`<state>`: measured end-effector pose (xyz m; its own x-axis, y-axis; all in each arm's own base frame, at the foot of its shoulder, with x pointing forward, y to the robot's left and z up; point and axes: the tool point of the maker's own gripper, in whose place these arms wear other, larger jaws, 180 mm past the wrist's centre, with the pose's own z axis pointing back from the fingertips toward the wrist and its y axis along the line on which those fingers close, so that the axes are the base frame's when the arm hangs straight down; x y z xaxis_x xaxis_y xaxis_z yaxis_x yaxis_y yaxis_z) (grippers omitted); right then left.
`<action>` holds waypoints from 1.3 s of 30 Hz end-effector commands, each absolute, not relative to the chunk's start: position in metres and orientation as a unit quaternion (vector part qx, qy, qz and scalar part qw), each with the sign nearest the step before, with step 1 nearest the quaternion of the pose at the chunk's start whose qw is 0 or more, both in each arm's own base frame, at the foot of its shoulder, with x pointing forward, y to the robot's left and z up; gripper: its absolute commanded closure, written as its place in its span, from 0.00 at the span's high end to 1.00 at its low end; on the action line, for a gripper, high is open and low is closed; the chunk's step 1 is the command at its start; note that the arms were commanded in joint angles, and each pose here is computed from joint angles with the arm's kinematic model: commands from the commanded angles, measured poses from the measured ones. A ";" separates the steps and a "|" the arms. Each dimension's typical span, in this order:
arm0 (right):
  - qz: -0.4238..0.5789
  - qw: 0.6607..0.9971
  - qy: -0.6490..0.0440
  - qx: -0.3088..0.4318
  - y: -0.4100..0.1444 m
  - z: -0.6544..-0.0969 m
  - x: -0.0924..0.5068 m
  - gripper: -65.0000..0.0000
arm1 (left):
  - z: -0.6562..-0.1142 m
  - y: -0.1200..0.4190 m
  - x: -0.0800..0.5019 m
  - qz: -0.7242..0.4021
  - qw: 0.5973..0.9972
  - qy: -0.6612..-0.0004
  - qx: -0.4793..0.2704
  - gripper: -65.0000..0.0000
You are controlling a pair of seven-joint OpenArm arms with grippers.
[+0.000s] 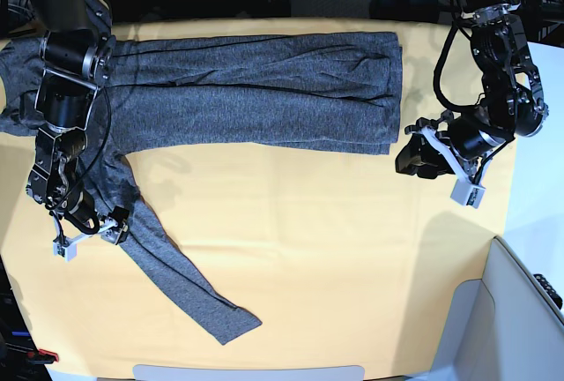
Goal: Fold the T-shirt properly
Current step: 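Move the right gripper to the hanging sleeve and grasp its cuff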
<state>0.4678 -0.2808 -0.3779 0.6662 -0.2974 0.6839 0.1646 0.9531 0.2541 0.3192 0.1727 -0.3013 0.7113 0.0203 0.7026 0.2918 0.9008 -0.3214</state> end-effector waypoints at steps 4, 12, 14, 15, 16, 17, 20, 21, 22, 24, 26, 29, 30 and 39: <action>-0.087 0.920 -0.372 0.090 -0.257 -0.384 0.468 0.89 | -0.289 0.173 0.325 -0.080 0.892 -0.392 -0.209 0.43; -0.067 0.927 -0.357 0.099 -0.233 -0.397 0.463 0.89 | -0.290 0.173 0.325 -0.080 0.893 -0.391 -0.210 0.43; -0.067 0.927 -0.356 0.099 -0.233 -0.398 0.462 0.89 | -0.290 0.173 0.325 -0.080 0.893 -0.391 -0.210 0.43; -0.067 0.927 -0.356 0.099 -0.233 -0.398 0.462 0.89 | -0.290 0.173 0.325 -0.080 0.893 -0.391 -0.210 0.43; -0.067 0.927 -0.354 0.099 -0.233 -0.399 0.461 0.89 | -0.290 0.173 0.325 -0.080 0.893 -0.391 -0.210 0.43; -0.067 0.927 -0.354 0.099 -0.233 -0.399 0.461 0.88 | -0.290 0.173 0.325 -0.080 0.893 -0.391 -0.210 0.43; -0.065 0.929 -0.351 0.100 -0.232 -0.401 0.460 0.77 | -0.290 0.173 0.325 -0.080 0.893 -0.391 -0.210 0.43; -0.064 0.929 -0.352 0.100 -0.232 -0.401 0.460 0.66 | -0.290 0.173 0.325 -0.080 0.893 -0.391 -0.210 0.43; -0.064 0.928 -0.353 0.100 -0.232 -0.400 0.460 0.54 | -0.290 0.173 0.325 -0.080 0.893 -0.391 -0.210 0.42; -0.064 0.928 -0.354 0.100 -0.232 -0.400 0.460 0.25 | -0.290 0.173 0.325 -0.080 0.893 -0.391 -0.210 0.37; -0.063 0.927 -0.355 0.100 -0.233 -0.400 0.461 0.01 | -0.290 0.172 0.325 -0.079 0.892 -0.392 -0.210 0.29; -0.060 0.925 -0.362 0.096 -0.236 -0.394 0.462 0.00 | -0.290 0.172 0.325 -0.079 0.892 -0.393 -0.211 0.18; -0.057 0.923 -0.369 0.093 -0.237 -0.390 0.463 0.01 | -0.290 0.171 0.325 -0.078 0.891 -0.393 -0.213 0.16; 0.013 0.882 -0.471 0.008 -0.249 -0.320 0.426 0.00 | -0.292 0.168 0.325 -0.071 0.891 -0.392 -0.220 0.13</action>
